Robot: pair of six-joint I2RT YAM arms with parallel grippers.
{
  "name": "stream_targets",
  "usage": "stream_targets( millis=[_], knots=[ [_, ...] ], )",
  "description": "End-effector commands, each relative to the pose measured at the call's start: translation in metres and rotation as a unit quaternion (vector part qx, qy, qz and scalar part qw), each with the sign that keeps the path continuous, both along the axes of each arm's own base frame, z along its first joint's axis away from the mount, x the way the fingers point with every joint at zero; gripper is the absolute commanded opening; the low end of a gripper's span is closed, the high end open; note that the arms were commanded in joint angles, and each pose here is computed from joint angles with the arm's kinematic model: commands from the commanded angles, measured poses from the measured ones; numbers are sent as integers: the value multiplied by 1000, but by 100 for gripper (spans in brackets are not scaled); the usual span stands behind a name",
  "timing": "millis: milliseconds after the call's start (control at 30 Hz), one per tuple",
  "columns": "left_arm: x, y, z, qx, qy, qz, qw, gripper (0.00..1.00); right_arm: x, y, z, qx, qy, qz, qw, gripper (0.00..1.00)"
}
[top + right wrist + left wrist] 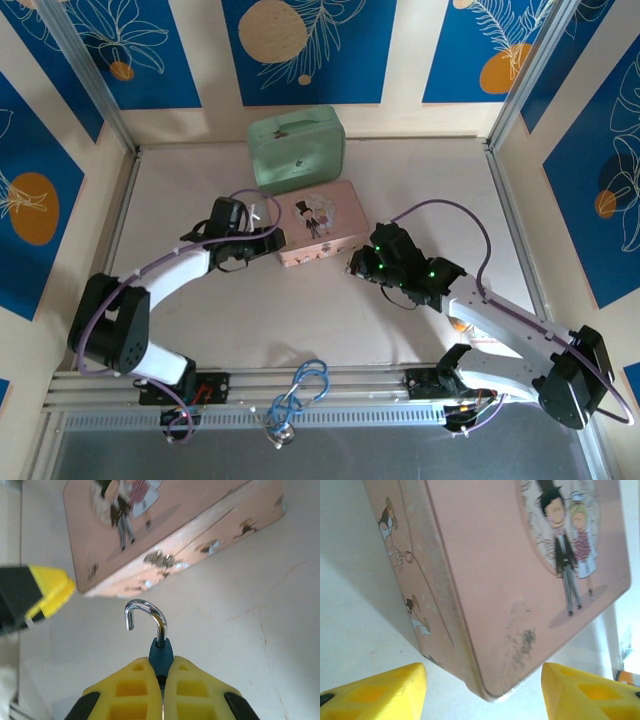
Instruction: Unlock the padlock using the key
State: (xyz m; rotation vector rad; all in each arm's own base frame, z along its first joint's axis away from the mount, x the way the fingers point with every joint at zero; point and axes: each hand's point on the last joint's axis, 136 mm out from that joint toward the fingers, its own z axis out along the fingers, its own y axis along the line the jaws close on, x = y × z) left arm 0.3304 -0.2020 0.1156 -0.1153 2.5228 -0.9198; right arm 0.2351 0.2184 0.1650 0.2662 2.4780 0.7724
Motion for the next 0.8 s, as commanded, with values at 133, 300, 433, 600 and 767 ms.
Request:
stream_targets(
  millis=[133, 300, 433, 600, 767],
  knots=[
    [-9, 4, 62, -6, -59, -20, 998, 63, -42, 9, 2, -71, 46, 97, 992, 0],
    [-29, 5, 86, -26, -100, -41, 994, 65, -61, 37, 2, -46, 95, 154, 982, 0],
    [-46, -3, 82, -33, -94, -67, 993, 65, -69, 56, -7, -30, 143, 189, 971, 0],
    [-63, -17, 69, -37, -77, -88, 992, 64, -67, 66, -33, -6, 211, 192, 958, 0],
    [-73, -34, 58, -40, -73, -101, 991, 63, -64, 78, -56, 22, 248, 201, 948, 0]
  ],
)
